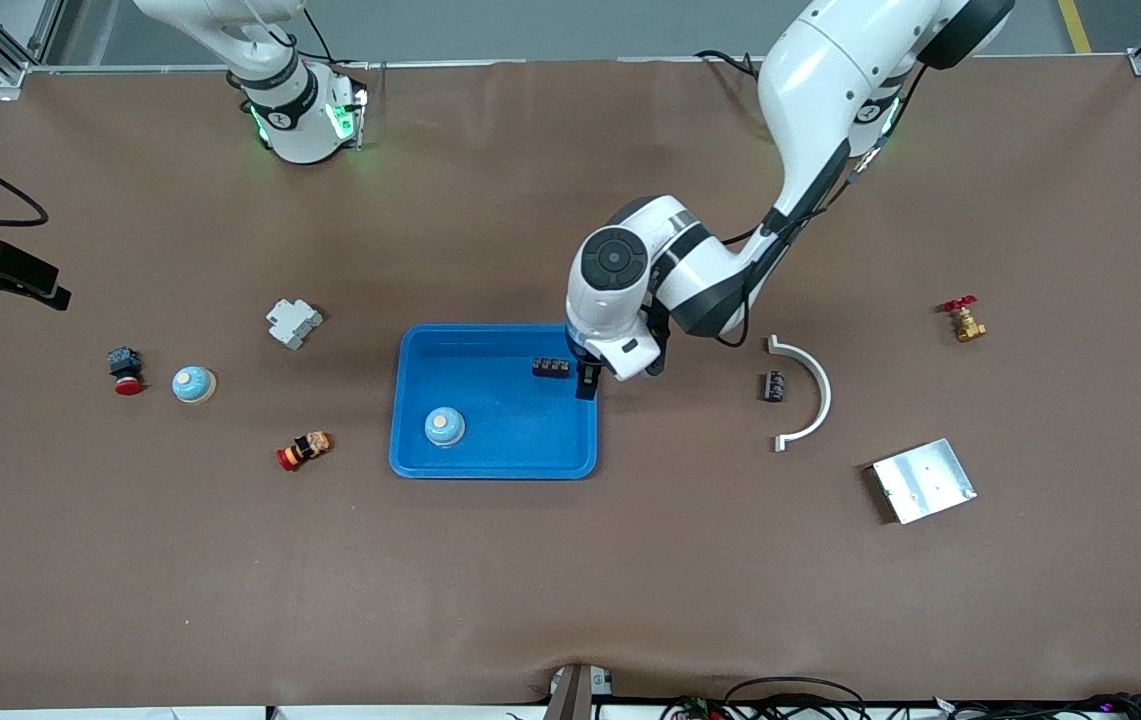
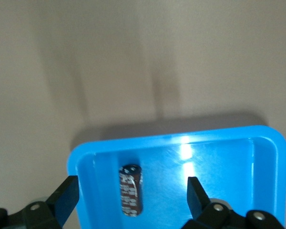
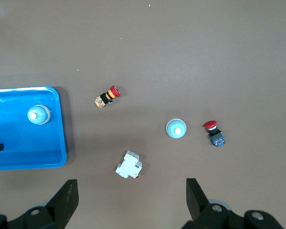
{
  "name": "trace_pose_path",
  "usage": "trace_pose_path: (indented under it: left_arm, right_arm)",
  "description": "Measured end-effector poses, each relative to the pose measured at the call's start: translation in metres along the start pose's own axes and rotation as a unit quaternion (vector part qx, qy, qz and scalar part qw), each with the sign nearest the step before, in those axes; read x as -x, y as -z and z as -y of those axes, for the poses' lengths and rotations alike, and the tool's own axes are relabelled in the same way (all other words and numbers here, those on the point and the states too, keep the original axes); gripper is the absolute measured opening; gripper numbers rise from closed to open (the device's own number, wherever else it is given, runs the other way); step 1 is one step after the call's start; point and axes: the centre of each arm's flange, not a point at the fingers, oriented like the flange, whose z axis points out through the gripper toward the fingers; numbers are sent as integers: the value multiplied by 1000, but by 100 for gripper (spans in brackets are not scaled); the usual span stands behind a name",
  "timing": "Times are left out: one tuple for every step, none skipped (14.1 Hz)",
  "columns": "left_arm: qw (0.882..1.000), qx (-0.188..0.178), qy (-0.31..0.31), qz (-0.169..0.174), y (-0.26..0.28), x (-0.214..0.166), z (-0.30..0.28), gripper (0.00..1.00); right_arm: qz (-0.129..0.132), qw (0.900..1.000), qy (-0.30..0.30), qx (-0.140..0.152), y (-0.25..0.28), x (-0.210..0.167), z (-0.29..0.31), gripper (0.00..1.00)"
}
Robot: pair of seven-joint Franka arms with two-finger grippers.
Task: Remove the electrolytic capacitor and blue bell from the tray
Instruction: 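Move the left gripper back to the tray and grasp the second capacitor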
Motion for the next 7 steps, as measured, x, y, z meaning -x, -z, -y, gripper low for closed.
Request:
trace_pose_path:
  left_arm:
    - [1000, 2, 13, -1, -3, 5, -1, 100]
    - [1000, 5, 23, -3, -7, 9, -3, 100]
    - [1000, 7, 30, -6, -12, 12, -4, 100]
    - [999, 8, 34, -8, -16, 15, -4, 100]
    - [999, 10, 38, -9, -20, 17, -5, 100]
    - [999, 10, 40, -9, -24, 19, -6, 100]
    - [999, 9, 40, -7, -26, 22, -6, 100]
  right_arm:
    - [0, 1000, 0, 0, 0, 0, 0, 100]
    - [0, 1000, 0, 0, 0, 0, 0, 100]
    - [0, 1000, 0, 0, 0, 0, 0, 100]
    - [0, 1000, 0, 0, 0, 0, 0, 100]
    - [0, 1000, 0, 0, 0, 0, 0, 100]
    - [0, 1000, 0, 0, 0, 0, 0, 100]
    - [0, 1000, 0, 0, 0, 0, 0, 100]
